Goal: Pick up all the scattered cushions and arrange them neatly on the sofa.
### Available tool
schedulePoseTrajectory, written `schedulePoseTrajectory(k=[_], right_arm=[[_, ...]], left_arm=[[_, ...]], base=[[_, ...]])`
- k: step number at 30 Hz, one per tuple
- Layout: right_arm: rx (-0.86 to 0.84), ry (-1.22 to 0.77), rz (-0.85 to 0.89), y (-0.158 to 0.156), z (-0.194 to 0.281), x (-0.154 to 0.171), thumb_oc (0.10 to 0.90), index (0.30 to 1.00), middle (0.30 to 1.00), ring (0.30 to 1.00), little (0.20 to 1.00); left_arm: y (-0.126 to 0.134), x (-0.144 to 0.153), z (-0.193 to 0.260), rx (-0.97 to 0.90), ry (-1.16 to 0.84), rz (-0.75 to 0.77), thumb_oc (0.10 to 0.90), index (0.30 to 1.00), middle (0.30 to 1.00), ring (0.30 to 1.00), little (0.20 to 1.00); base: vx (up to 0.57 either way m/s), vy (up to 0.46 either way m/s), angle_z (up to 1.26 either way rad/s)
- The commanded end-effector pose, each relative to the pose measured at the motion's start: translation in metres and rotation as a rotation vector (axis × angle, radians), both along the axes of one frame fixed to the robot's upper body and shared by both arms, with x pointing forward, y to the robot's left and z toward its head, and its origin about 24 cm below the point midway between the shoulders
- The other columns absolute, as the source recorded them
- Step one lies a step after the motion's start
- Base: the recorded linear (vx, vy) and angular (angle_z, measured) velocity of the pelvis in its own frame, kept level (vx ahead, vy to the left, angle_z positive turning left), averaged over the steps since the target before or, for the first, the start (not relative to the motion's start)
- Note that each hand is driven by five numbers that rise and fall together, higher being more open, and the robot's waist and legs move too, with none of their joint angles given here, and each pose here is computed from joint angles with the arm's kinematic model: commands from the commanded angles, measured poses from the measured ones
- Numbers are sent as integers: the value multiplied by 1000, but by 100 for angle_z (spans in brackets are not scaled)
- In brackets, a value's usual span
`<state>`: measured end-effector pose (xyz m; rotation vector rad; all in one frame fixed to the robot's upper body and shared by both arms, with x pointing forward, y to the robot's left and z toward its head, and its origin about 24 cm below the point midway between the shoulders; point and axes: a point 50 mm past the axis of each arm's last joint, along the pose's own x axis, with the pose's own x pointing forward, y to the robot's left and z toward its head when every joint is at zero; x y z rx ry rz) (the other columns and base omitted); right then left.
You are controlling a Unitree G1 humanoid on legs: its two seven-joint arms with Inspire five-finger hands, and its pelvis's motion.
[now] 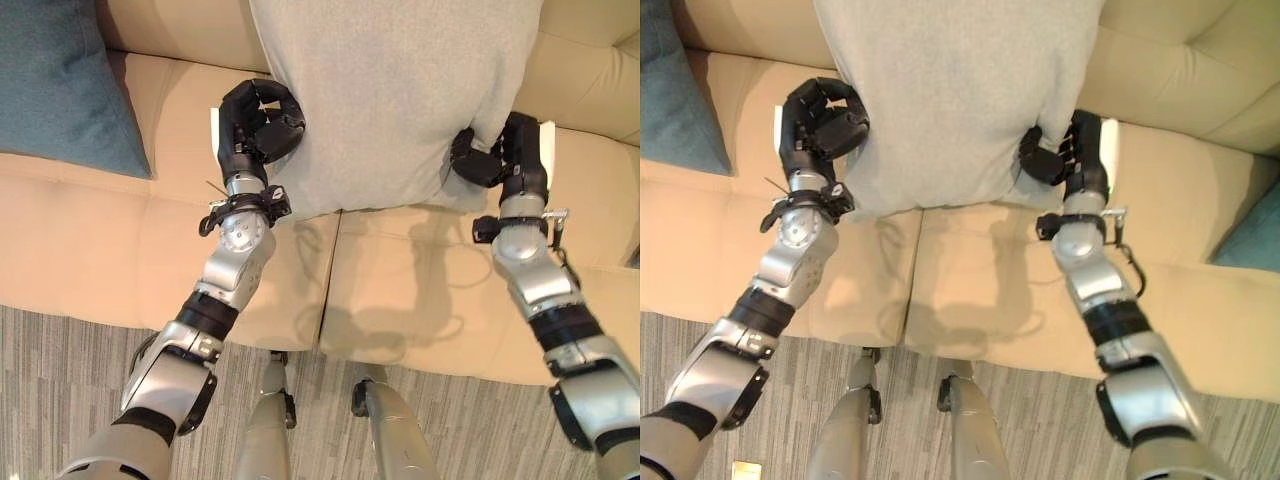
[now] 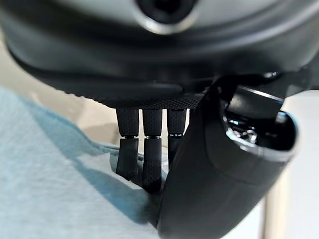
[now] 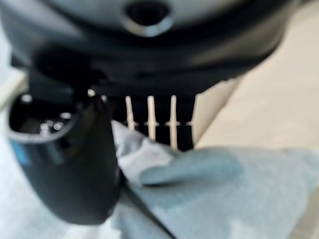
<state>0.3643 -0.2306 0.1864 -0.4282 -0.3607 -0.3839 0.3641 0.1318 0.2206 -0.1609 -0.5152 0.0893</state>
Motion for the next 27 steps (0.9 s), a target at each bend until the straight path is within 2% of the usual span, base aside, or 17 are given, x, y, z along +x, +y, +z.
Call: schedulePoseTrajectory(k=[1,7,8,12,17,18,27], right_arm=[[-24,-390,206,51,68,-12,400,300,300,300,300],[17,-492,215,72,79,-16,400,300,300,300,300],[27,-581,219,79,91,-23,400,300,300,300,300],[18,-707,230,87,110,-37,400,300,300,300,300],[-8,-888,224,92,129,-64,400,300,300,300,300],[-20,-964,220,92,136,-77,400,300,300,300,300],[-15,-1241,208,90,142,-130,400,300,300,300,300]], left_arm=[[-55,-29,50,145,-338,-171,400,300,300,300,300],[-56,-29,58,187,-389,-86,400,300,300,300,300],[-59,-34,69,192,-448,-68,400,300,300,300,300],[-64,-44,84,201,-542,-49,400,300,300,300,300],[-74,-69,106,145,-690,-76,400,300,300,300,300],[-75,-83,113,122,-767,-82,400,300,300,300,300],[-67,-130,128,48,-1022,-19,400,300,300,300,300]], base=[[-23,31,-1],[-19,22,-2],[-17,23,-4],[2,21,-6],[-12,12,-1],[0,0,0],[-9,4,-1]])
